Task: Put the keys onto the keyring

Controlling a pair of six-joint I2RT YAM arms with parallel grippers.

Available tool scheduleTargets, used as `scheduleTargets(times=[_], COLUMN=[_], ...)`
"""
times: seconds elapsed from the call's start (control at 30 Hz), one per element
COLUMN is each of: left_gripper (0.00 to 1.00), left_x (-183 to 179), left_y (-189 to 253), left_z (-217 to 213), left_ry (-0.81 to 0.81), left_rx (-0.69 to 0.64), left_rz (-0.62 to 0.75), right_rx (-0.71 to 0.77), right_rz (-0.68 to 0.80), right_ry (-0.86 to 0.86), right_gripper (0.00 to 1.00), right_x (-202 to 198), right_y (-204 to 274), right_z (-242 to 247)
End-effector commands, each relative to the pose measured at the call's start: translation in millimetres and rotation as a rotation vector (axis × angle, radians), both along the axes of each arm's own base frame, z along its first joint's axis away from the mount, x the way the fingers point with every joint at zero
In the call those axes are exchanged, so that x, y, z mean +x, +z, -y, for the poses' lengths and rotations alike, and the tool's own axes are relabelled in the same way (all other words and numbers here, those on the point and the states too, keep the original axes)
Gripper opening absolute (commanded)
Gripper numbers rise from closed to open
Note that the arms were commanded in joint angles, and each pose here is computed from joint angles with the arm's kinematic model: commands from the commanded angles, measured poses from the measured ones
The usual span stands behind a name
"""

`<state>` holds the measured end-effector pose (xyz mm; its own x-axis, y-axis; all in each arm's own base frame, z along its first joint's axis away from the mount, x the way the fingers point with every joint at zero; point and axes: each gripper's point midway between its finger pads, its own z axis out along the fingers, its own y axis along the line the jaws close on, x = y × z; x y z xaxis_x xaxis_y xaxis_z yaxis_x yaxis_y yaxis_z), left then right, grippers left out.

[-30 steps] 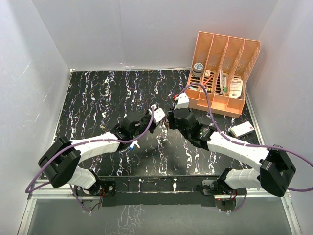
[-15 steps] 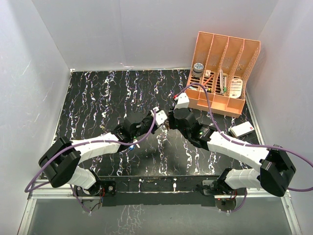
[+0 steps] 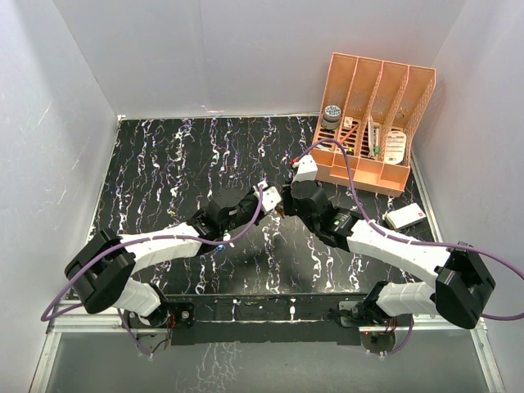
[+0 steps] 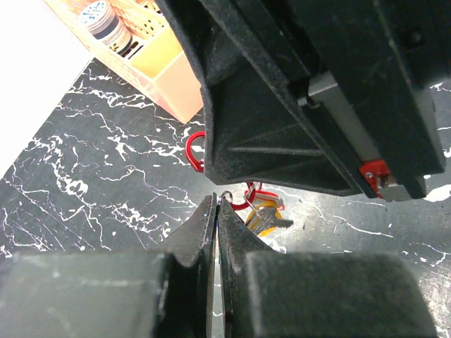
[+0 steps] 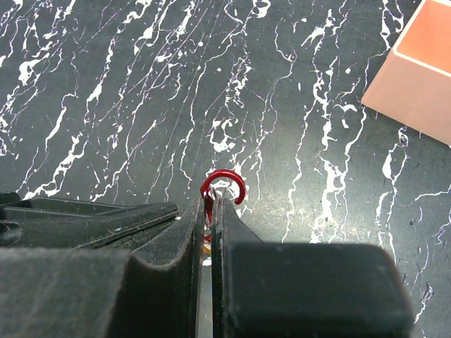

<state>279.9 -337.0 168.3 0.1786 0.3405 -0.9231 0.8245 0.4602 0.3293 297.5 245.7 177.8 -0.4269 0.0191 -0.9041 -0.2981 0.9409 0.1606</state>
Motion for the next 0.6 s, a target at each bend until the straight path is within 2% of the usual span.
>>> scheduleTargets(times=[0.0, 0.33, 0.43, 0.57], left_gripper=[0.0, 0.0, 0.28, 0.47], left_x=[-7, -14, -7, -1], left_y=[7, 11, 12, 13], left_z=[-2, -6, -8, -17], left_ry=[-0.014, -0.008, 0.051, 0.119], left_rx=[-0.008, -0.03, -0.035, -0.053], left_rz=[0.027, 0.023, -0.012, -0.03], right_rx=[0.085, 0.087, 0.087, 0.092], right_rz=[0.085, 0.086, 0.09, 0.102], right_ry=[-0.022, -0.033, -0.038, -0.051], right_gripper=[0.0, 0.0, 0.0, 0.0], right_x=[11, 11, 11, 12], right_y=[39, 38, 39, 42], right_z=[-9, -6, -5, -2])
